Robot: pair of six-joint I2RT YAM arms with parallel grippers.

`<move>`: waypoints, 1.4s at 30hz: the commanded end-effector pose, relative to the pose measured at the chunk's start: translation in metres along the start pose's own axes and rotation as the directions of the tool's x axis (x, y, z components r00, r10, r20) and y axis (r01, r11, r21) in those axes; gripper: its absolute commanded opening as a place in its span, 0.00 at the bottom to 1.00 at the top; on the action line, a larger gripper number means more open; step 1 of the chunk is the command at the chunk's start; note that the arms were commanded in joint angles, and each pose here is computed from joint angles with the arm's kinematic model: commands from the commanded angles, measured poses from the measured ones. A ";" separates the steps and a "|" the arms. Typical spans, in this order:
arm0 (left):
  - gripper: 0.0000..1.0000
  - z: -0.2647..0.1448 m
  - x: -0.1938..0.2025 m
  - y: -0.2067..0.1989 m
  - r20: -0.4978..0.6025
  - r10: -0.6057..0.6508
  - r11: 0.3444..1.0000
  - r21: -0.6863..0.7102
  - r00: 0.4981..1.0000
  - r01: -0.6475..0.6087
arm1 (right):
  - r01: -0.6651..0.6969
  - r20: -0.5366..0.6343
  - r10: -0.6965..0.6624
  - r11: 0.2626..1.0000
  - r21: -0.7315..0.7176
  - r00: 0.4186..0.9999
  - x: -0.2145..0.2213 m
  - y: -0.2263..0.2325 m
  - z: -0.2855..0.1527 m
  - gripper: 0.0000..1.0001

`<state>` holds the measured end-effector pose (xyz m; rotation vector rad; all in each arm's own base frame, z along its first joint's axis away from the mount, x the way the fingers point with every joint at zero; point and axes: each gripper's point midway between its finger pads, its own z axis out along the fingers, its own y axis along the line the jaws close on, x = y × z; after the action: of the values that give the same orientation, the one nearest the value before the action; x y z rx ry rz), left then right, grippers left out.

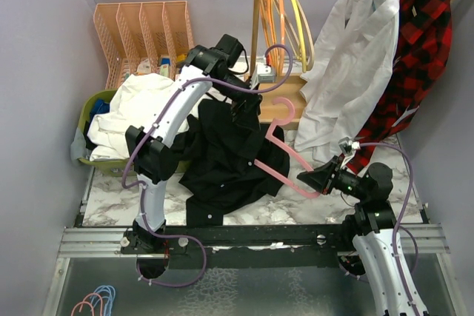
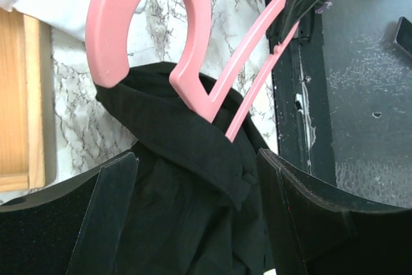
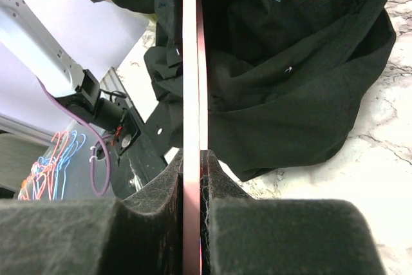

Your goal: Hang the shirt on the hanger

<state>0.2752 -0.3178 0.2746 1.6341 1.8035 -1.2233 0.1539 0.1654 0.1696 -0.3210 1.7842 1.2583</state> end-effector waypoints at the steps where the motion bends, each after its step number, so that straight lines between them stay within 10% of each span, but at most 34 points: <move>1: 0.77 0.016 0.002 -0.013 0.030 -0.043 0.992 0.117 0.999 0.039 | 0.075 0.009 -0.074 0.997 -0.031 0.997 -0.008 0.012 -0.002 0.01; 13: 0.77 0.042 0.024 0.005 -0.057 -0.102 0.987 0.119 0.993 0.109 | 0.121 0.017 -0.120 0.992 -0.038 0.993 -0.014 0.021 -0.005 0.01; 21: 0.37 0.046 0.037 -0.018 -0.107 -0.068 0.987 0.137 0.992 0.082 | 0.129 0.031 -0.129 0.992 -0.012 0.991 -0.017 0.017 -0.005 0.01; 26: 0.30 0.039 0.040 -0.042 -0.128 0.028 0.991 0.136 0.991 -0.011 | 0.146 0.065 -0.147 0.989 0.021 0.987 -0.027 0.016 -0.005 0.01; 28: 0.03 0.040 0.041 -0.054 -0.142 0.080 0.988 0.144 0.987 -0.059 | 0.156 0.078 -0.158 0.987 0.024 0.984 -0.032 0.017 -0.006 0.01; 33: 0.00 0.035 0.020 -0.060 -0.098 0.083 0.989 0.132 0.992 -0.069 | 0.155 0.102 -0.156 0.988 0.020 0.982 -0.042 0.021 -0.004 0.01; 38: 0.00 0.000 -0.018 -0.061 0.021 0.155 0.988 0.016 0.988 -0.156 | 0.174 0.139 -0.181 0.983 0.063 0.974 -0.061 0.028 -0.007 0.63; 39: 0.00 -0.008 -0.024 -0.065 0.034 0.179 0.984 -0.005 0.983 -0.179 | 0.183 0.151 -0.194 0.979 0.085 0.969 -0.067 0.028 -0.009 0.91; 42: 0.00 -0.025 -0.027 -0.076 0.033 0.219 0.975 -0.049 0.975 -0.217 | 0.172 0.179 -0.201 0.971 0.166 0.963 -0.079 0.022 -0.014 0.99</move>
<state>0.2225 -0.3224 0.2782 1.7758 1.7177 -1.1938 0.1640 0.1562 0.2215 -0.3437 1.6692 1.1055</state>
